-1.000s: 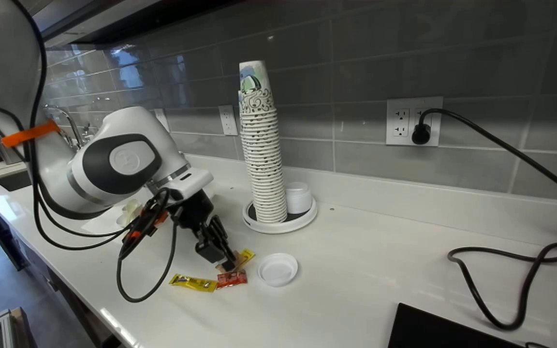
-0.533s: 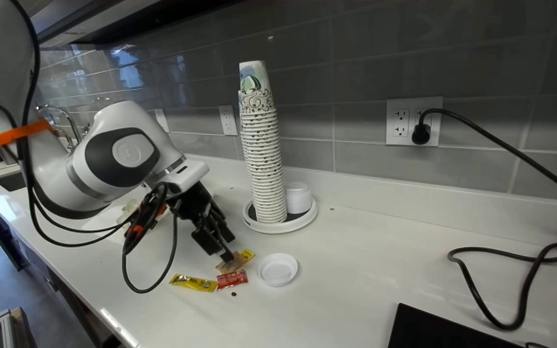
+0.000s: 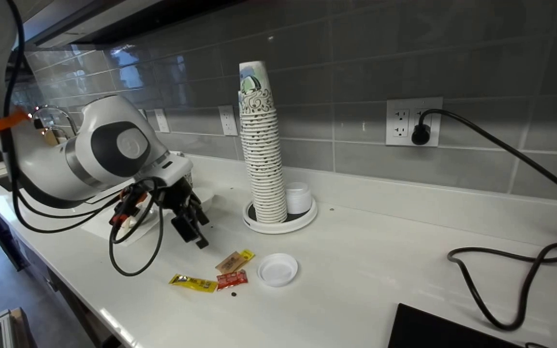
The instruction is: Take the three yellow packets out of the white bowl
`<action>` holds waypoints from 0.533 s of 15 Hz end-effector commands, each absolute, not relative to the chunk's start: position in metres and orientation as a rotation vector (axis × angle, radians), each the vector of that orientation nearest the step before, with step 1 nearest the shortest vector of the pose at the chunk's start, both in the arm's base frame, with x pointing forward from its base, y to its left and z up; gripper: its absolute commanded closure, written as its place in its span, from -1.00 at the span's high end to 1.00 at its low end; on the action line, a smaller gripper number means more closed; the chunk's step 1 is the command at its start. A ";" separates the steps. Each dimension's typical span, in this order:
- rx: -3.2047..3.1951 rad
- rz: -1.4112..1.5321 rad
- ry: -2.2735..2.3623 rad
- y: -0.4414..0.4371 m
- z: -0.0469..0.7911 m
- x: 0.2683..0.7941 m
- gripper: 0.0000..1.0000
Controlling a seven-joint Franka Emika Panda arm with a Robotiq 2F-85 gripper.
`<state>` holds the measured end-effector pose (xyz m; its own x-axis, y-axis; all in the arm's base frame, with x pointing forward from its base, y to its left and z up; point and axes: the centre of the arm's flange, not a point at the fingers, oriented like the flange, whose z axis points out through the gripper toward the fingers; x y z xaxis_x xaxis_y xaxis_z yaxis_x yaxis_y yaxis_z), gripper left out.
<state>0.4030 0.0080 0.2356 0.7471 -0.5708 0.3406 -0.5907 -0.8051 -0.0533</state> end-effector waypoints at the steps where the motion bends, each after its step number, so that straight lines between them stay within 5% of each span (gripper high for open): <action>1: 2.923 0.498 -1.009 0.015 0.265 0.356 1.00; 8: 2.929 0.516 -0.954 0.016 0.237 0.397 1.00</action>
<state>0.3968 0.0163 0.2371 0.7587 -0.5699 0.3156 -0.5758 -0.8132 -0.0842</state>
